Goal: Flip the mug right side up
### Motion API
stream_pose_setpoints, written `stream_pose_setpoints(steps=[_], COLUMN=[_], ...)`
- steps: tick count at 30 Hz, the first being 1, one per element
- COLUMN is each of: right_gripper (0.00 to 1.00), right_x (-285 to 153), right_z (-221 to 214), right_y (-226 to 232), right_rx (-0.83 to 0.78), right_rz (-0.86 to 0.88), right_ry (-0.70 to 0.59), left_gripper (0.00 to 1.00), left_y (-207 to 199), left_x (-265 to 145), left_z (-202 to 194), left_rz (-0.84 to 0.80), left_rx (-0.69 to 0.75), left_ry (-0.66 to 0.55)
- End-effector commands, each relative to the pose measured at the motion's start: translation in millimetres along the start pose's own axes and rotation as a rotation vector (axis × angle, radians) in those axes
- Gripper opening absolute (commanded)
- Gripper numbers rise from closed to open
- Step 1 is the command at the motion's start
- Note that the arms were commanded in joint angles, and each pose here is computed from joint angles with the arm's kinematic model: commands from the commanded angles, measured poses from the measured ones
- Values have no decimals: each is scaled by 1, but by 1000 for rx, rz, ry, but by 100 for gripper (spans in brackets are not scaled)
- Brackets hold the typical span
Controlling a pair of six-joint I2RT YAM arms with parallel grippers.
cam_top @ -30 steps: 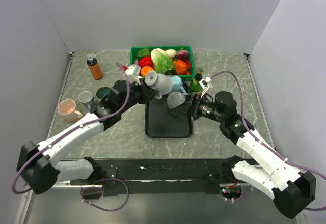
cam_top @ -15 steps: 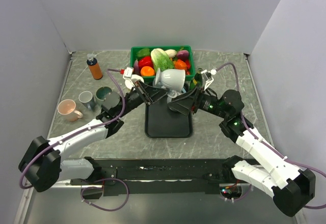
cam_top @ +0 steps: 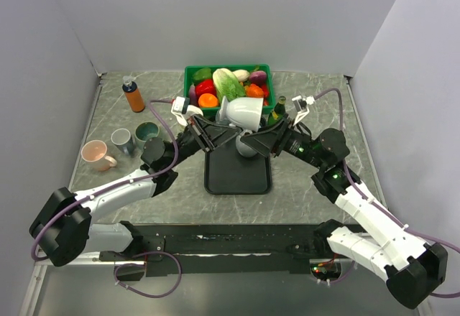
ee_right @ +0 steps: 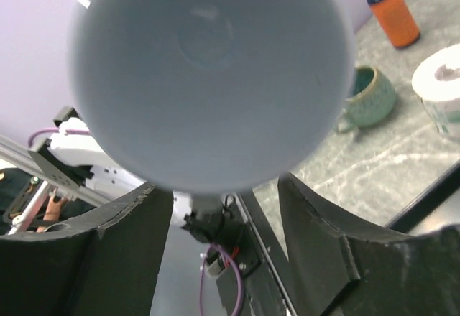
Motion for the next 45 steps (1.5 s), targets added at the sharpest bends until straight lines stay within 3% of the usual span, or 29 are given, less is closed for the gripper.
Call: stream_pose_setpoints(steps=[1, 10, 19, 34, 36, 39, 40, 45], right_gripper=[66, 62, 41, 42, 38, 18, 1, 0], right_x=[-3, -1, 3, -7, -8, -7, -7, -8], right_z=[22, 25, 26, 32, 32, 33, 32, 32], right_y=[30, 31, 23, 18, 18, 17, 16, 14], right_rx=[-73, -32, 57, 82, 89, 90, 92, 87], right_rz=[106, 120, 86, 41, 43, 34, 32, 18], right_ry=[-106, -128, -147, -219, -226, -231, -226, -228], left_gripper=[1, 1, 1, 1, 1, 1, 1, 4], left_y=[-38, -39, -30, -21, -19, -18, -18, -16], left_x=[2, 5, 11, -3, -4, -4, -4, -1], left_z=[14, 0, -34, -54, -54, -57, -58, -60], left_rz=[-145, -149, -89, -70, -61, -57, -56, -46], left_rx=[52, 53, 127, 145, 153, 155, 154, 174], left_ry=[-70, -36, 33, 52, 49, 57, 61, 80])
Point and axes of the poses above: each gripper's point midway between its finger pads, its own x axis out along the fingers, its own y axis along the line the jaws close on, z = x × y, the point moved 2 cm from there along -x, back along the fingers, and after that the axes turned 9 degrees about x, right-handed, at the moved point
